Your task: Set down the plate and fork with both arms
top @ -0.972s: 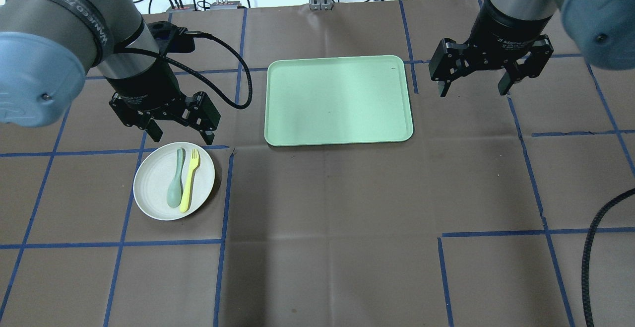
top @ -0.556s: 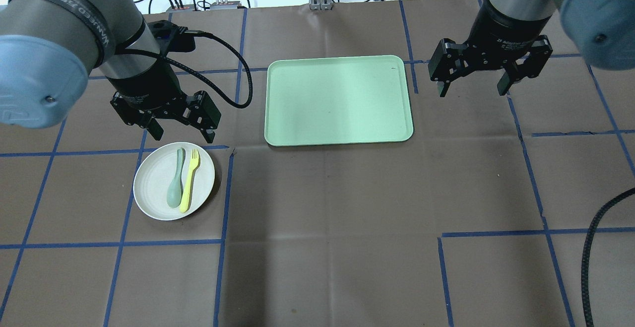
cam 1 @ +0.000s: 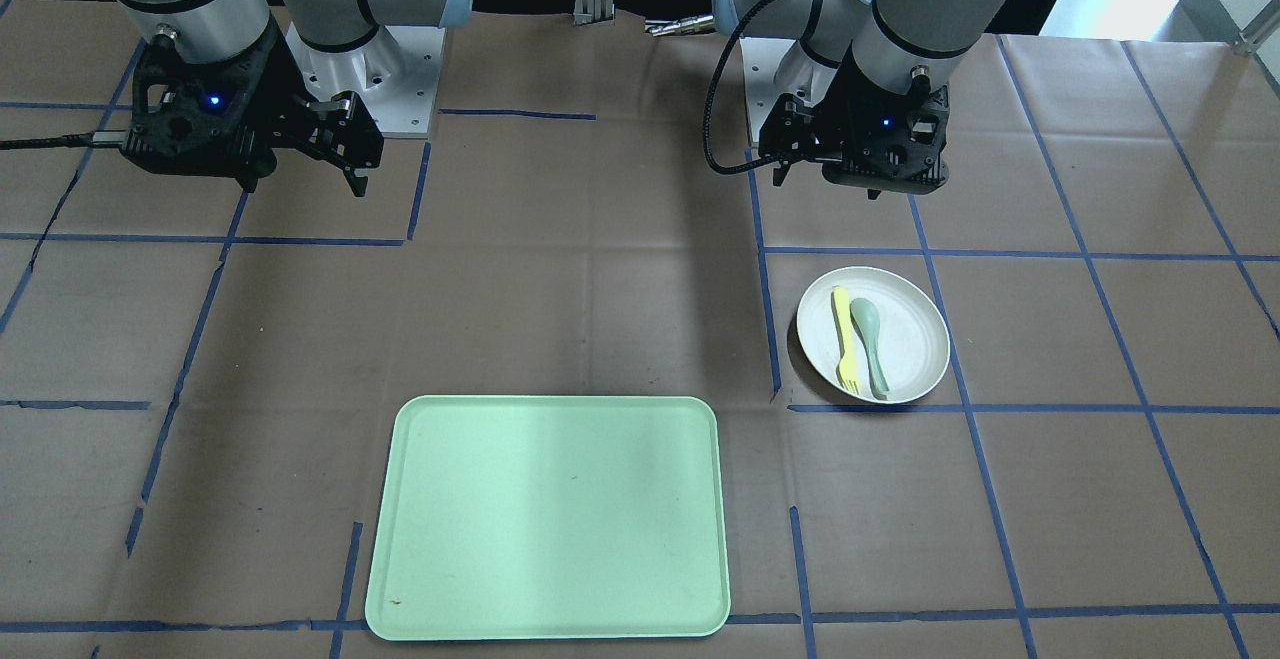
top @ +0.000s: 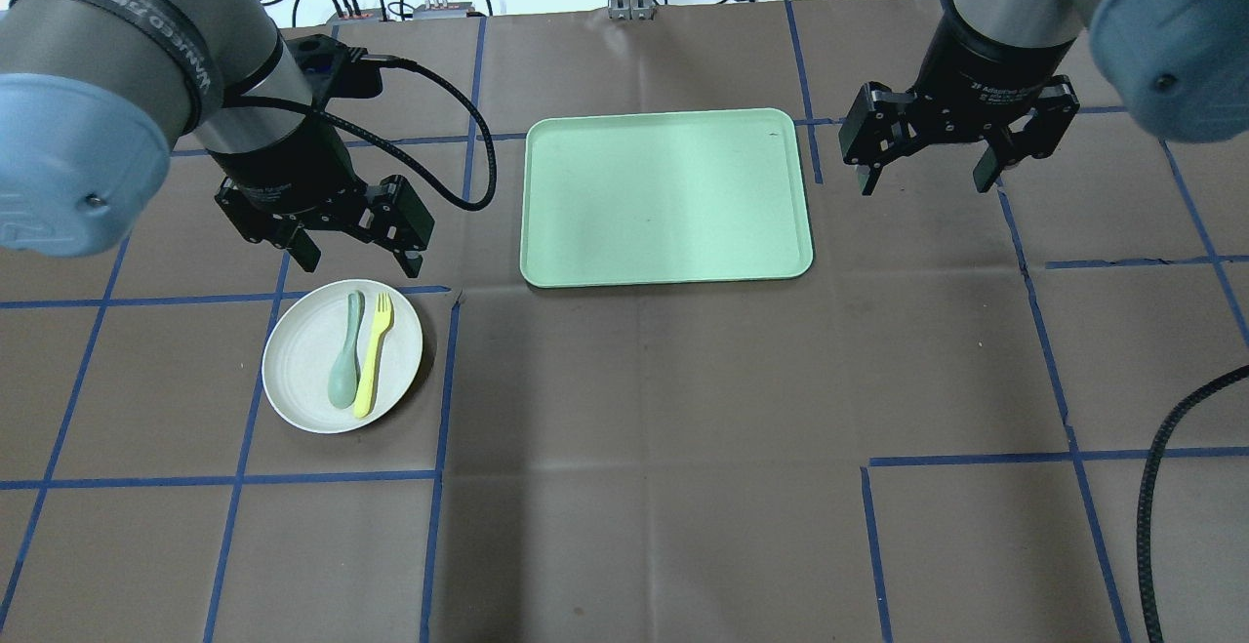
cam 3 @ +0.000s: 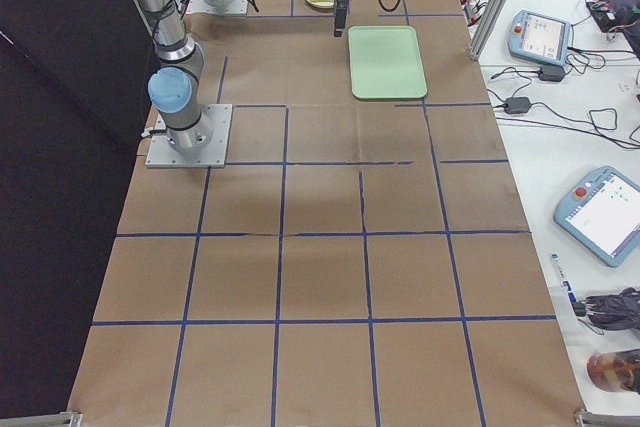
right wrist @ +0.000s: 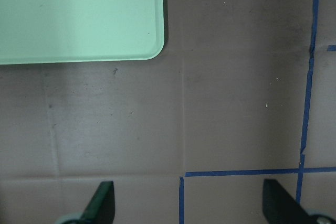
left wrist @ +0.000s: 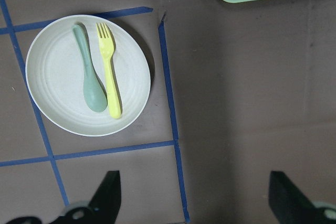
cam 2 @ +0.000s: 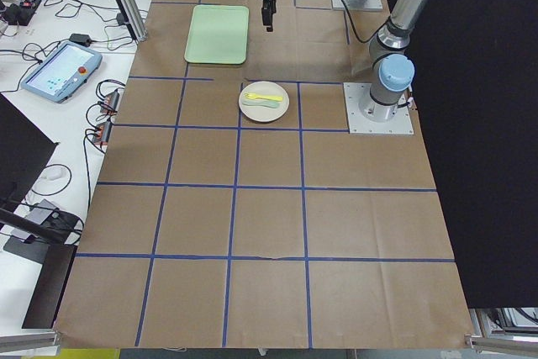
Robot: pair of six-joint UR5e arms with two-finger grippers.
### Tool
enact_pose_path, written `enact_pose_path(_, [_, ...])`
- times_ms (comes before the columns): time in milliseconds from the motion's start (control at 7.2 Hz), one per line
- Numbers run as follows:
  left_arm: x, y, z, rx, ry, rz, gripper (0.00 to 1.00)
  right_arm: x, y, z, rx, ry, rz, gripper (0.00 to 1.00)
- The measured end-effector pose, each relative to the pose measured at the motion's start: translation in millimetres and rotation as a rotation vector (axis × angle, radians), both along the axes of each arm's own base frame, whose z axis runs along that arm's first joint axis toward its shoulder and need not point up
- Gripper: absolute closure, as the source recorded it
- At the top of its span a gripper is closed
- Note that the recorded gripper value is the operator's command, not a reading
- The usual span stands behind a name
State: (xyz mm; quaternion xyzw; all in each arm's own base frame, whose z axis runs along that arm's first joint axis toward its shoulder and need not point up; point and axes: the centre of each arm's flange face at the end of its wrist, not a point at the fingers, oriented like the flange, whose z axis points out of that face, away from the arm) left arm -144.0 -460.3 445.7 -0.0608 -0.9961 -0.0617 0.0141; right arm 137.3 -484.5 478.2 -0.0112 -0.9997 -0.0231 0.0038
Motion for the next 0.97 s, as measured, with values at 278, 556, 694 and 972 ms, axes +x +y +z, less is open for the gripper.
enact_pose_path(278, [2, -3, -3, 0.005, -0.002, 0.003, 0.00, 0, -1, -1, 0.002, 0.003, 0.001, 0.00])
enact_pose_path(556, [18, -8, -13, 0.025, 0.000, 0.030, 0.00, -1, -1, -3, 0.004, 0.006, 0.001, 0.00])
enact_pose_path(694, [33, -9, -26, 0.037, 0.006, 0.032, 0.00, -1, -1, -3, 0.005, 0.006, 0.002, 0.00])
enact_pose_path(972, [75, -11, -69, 0.009, 0.023, -0.011, 0.00, -1, -1, -3, 0.005, 0.006, 0.001, 0.00])
